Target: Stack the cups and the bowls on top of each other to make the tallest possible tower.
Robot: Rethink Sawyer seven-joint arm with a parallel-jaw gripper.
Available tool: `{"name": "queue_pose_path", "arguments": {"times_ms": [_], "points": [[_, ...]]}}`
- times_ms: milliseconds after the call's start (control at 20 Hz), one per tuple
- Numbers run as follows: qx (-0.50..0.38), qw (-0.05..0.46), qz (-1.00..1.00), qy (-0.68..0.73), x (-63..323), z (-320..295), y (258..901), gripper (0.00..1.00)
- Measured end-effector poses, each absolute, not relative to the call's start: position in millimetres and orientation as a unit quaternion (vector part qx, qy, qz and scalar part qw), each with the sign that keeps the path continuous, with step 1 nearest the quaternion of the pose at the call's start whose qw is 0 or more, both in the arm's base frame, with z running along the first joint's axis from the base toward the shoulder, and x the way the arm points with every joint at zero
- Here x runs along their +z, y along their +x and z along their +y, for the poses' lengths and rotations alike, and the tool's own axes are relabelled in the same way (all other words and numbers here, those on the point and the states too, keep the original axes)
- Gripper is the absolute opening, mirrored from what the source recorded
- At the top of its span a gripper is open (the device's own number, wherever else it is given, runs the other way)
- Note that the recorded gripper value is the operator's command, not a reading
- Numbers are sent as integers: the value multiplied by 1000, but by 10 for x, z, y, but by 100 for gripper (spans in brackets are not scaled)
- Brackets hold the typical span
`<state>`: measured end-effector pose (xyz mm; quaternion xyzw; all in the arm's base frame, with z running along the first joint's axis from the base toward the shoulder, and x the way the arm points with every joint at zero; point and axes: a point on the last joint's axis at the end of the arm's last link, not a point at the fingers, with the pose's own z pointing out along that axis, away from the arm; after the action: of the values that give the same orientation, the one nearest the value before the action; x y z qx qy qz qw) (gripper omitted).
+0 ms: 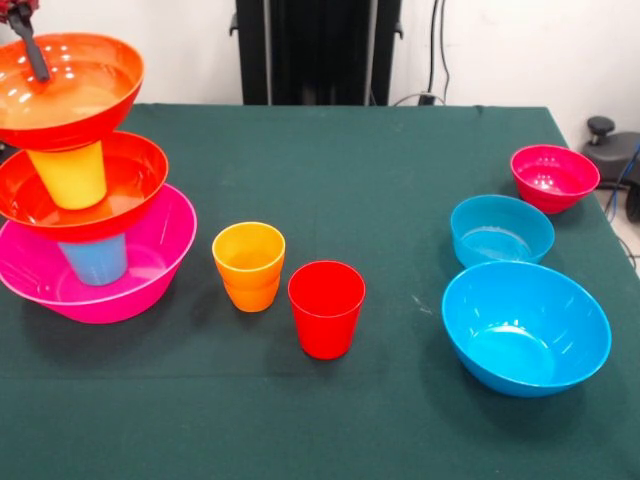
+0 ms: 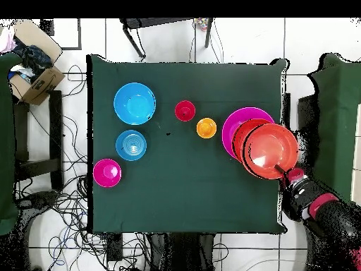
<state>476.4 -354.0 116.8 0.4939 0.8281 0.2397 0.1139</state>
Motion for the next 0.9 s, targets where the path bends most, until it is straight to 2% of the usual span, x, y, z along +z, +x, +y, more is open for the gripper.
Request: {"name": "queue_pose_path", "arguments": {"times_ms": [900], "points": [[260,90,823,497,1047,-3515,4766,0]]}}
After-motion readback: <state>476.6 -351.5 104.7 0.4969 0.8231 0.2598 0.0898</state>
